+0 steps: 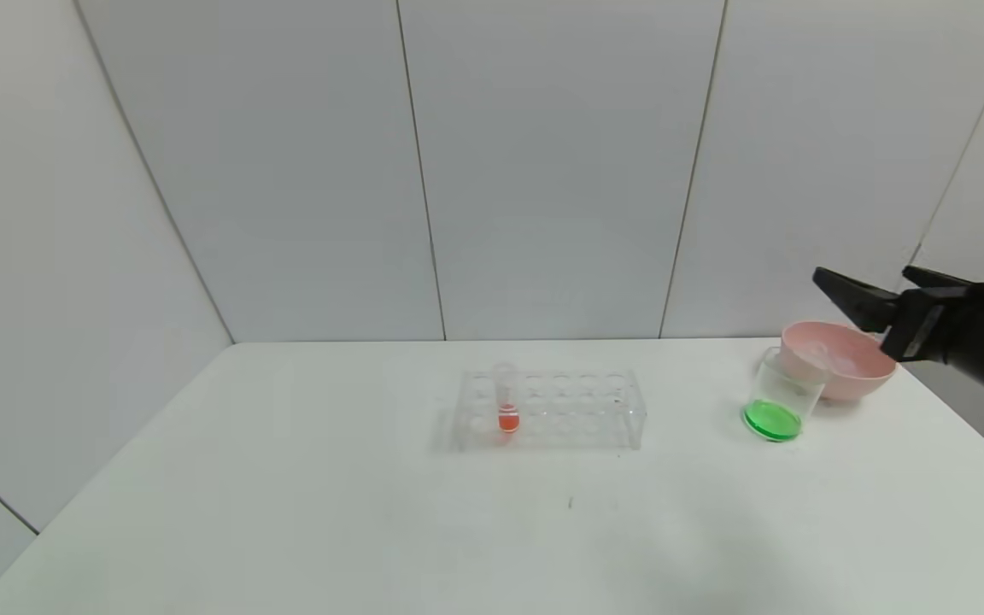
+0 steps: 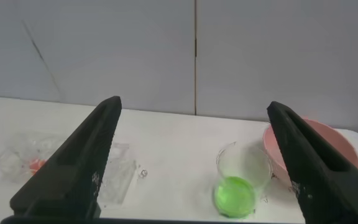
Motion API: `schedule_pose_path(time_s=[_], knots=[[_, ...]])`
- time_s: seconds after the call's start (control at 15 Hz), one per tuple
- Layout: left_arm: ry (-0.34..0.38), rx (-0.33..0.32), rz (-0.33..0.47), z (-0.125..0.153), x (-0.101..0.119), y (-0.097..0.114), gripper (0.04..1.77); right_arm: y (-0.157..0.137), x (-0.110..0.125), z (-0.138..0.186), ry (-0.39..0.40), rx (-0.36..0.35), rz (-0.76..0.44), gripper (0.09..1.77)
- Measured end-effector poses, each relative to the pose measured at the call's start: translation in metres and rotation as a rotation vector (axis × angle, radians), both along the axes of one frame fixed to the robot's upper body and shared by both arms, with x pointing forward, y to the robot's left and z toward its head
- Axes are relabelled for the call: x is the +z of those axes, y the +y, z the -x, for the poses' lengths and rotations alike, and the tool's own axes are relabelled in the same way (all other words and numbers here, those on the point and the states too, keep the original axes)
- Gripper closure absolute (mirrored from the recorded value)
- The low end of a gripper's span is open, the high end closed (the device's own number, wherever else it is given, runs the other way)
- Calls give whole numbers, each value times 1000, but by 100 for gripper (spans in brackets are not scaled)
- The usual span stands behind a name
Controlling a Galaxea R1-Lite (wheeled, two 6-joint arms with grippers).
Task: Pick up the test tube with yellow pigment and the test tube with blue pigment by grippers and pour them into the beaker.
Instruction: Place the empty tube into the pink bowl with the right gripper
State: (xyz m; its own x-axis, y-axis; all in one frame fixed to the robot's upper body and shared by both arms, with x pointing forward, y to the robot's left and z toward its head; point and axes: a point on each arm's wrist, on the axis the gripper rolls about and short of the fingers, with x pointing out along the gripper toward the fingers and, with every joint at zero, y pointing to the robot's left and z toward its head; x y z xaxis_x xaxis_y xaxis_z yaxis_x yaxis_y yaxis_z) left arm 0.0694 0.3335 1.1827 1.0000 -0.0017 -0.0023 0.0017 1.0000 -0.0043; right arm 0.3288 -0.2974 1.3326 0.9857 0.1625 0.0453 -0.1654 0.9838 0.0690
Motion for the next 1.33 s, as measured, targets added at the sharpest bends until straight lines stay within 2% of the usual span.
schedule_pose_path(time_s=[0.33,0.67,0.8,0.93,1.07,1.2,1.33], knots=[[0,0,0,0,0,0,5,-17,13,107,-173,-2,1,16],[0,0,0,0,0,0,5,-33,2,201,-294,-17,8,16],[0,0,0,0,0,0,5,-39,-4,232,-352,-72,6,16],[0,0,0,0,0,0,5,-45,-7,251,-406,-221,-22,16],[0,0,0,0,0,0,5,-47,-11,258,-397,-257,1,16],[0,0,0,0,0,0,5,-46,-15,259,-342,-278,33,16],[0,0,0,0,0,0,5,-47,-14,262,-353,-303,29,16]])
